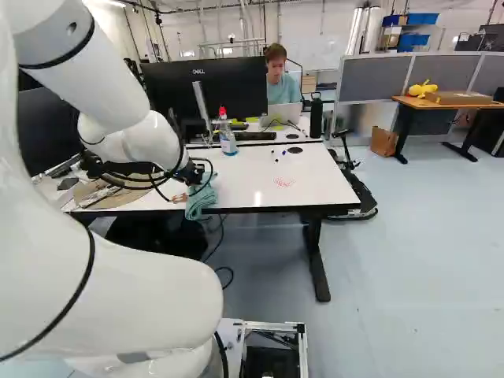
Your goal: Clean the table with the green towel
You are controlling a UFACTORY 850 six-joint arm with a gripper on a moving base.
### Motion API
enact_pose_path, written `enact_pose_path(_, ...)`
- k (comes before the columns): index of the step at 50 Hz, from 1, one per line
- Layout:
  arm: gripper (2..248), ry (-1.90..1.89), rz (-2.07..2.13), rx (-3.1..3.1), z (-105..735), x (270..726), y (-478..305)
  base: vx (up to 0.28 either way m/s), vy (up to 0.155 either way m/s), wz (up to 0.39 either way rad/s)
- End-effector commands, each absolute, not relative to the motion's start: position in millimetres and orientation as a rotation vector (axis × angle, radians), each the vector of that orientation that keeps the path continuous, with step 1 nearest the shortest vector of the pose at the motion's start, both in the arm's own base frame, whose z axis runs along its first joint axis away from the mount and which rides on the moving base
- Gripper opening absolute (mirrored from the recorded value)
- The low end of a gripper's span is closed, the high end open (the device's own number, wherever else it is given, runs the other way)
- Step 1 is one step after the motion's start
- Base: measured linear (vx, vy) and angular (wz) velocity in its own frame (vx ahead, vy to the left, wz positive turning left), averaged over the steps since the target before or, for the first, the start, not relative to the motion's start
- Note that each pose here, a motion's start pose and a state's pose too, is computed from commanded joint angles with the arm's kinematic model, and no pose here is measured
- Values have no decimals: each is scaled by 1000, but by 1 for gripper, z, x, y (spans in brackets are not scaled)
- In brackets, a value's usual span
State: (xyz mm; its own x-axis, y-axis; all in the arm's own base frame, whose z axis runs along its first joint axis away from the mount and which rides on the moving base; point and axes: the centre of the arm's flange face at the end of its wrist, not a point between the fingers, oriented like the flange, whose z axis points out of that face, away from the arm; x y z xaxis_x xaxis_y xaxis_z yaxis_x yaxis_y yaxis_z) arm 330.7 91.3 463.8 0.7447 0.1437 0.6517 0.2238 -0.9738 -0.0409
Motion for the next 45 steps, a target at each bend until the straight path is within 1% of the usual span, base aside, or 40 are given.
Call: enact_pose_path(45, 32, -140, -1168, -2821, 510, 394, 63, 0, 0, 0)
